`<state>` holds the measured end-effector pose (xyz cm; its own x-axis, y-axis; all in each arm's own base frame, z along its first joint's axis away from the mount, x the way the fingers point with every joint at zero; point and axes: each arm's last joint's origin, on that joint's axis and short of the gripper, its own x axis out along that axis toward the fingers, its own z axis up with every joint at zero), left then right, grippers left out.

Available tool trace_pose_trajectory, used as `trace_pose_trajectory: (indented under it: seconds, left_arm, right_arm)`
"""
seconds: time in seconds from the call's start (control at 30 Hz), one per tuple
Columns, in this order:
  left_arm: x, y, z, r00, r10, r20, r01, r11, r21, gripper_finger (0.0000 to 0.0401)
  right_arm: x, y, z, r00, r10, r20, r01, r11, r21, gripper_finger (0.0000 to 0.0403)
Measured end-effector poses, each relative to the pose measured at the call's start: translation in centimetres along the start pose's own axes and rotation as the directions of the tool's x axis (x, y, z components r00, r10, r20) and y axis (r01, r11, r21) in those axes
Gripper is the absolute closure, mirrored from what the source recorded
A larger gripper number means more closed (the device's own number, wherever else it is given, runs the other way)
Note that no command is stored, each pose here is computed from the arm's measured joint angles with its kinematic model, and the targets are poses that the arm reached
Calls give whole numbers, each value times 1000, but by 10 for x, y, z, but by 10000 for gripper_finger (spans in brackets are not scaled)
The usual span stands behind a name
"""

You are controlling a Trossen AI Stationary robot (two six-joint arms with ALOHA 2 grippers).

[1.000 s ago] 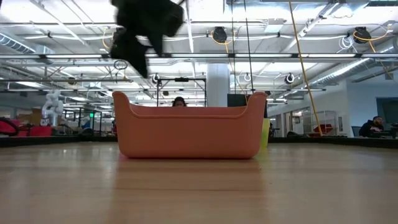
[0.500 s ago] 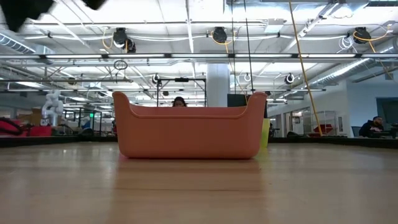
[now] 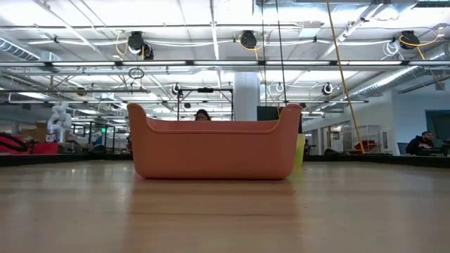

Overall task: Sort & place blocks by color
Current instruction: Put the green game piece into the yellow bin

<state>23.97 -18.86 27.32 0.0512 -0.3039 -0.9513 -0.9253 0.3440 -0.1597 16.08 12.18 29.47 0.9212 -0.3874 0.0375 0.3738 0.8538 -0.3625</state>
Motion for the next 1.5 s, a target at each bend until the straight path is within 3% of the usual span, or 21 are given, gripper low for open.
trace_pose_trajectory:
  seconds: [0.23, 0.43, 0.7, 1.03, 1.5]
  left_arm:
    - [25, -4, 1, 995, -82, -59, 82, 997, 6, 136]
    - [53, 7, 9, 990, -53, -131, 48, 998, -42, 77]
    - [76, 23, 19, 995, 6, -104, -14, 997, -74, 24]
    - [108, 35, 28, 985, -100, -140, 84, 989, -121, 15]
    - [121, 55, 25, 990, -17, -138, -3, 990, -144, 16]
  right_arm:
    - [0, 0, 1, 1000, -1, 4, 1, 1000, -12, 145]
    - [0, 0, 1, 1000, -1, 4, 1, 1000, -19, 145]
    - [0, 0, 1, 1000, -1, 4, 2, 999, -33, 145]
    - [0, 0, 1, 1000, -2, 4, 2, 999, -36, 145]
    - [0, 0, 1, 1000, -2, 4, 2, 999, -40, 145]
